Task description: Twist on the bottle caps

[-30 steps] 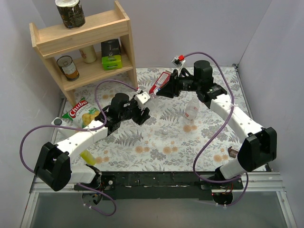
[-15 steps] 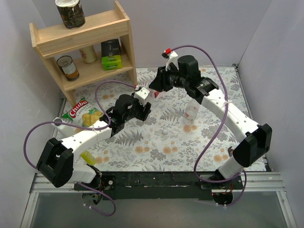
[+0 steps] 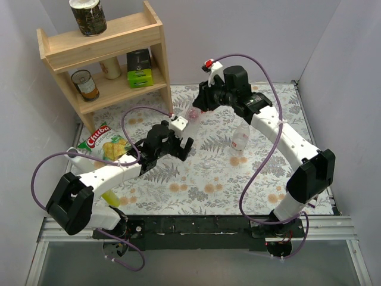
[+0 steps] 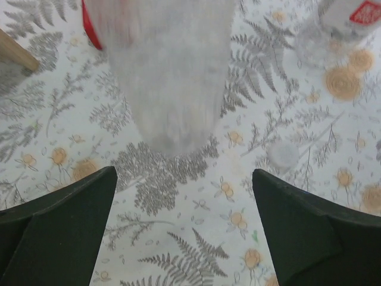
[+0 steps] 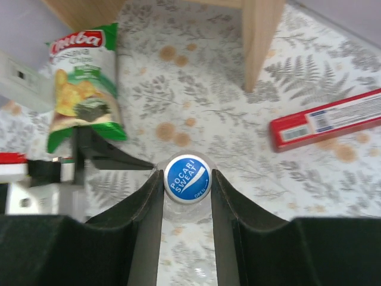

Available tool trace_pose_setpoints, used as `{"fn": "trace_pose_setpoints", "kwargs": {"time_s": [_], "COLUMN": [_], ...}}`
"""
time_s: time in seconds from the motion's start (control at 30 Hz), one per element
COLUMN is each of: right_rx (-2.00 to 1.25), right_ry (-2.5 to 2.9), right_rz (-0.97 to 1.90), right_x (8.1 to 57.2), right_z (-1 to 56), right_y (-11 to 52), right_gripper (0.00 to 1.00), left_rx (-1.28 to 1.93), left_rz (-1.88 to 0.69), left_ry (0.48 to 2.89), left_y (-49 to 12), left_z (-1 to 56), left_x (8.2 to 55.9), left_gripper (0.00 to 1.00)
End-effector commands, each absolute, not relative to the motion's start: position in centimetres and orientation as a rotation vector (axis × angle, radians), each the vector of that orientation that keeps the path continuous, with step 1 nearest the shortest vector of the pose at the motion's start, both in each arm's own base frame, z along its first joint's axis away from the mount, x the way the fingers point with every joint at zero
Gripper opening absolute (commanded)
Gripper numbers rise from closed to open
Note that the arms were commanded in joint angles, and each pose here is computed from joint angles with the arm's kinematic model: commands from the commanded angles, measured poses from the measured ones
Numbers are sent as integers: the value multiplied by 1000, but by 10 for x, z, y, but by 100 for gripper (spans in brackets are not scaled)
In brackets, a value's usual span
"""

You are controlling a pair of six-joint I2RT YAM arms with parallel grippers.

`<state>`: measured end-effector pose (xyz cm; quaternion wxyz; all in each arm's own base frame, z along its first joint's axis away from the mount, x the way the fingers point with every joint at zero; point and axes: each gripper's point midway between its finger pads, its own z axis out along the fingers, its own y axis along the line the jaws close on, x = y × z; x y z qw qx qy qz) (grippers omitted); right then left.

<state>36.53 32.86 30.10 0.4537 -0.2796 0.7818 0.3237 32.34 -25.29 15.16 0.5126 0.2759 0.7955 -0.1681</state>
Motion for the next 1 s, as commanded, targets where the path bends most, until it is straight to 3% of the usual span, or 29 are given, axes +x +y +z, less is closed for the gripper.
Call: {"fn": "trace_pose_setpoints", "kwargs": {"time_s": [0.0, 0.27, 0.47, 0.87, 0.97], "right_rx": [-892, -1094, -1110, -1068, -1072], "right_ry": [1699, 1513, 1538, 1556, 1574], "right_rz": [649, 579, 594, 599, 607], "right_x": [392, 393, 397, 405, 403], "right_z": [338, 337, 310, 277, 269], "right_y": [301, 301, 306, 305, 305], "right_gripper": [1, 1, 1, 1, 15], "left_rx": [875, 1156, 1244, 1260, 1255], "left_rz": [-432, -308, -433, -441, -443], "left_ry": [1945, 2077, 2101, 2128, 2135], "left_y": [-247, -208, -212, -210, -208], "left_z": [131, 81, 73, 65, 64], "left_x": [289, 254, 230, 232, 233], "left_gripper": [98, 98, 98, 98, 98]}}
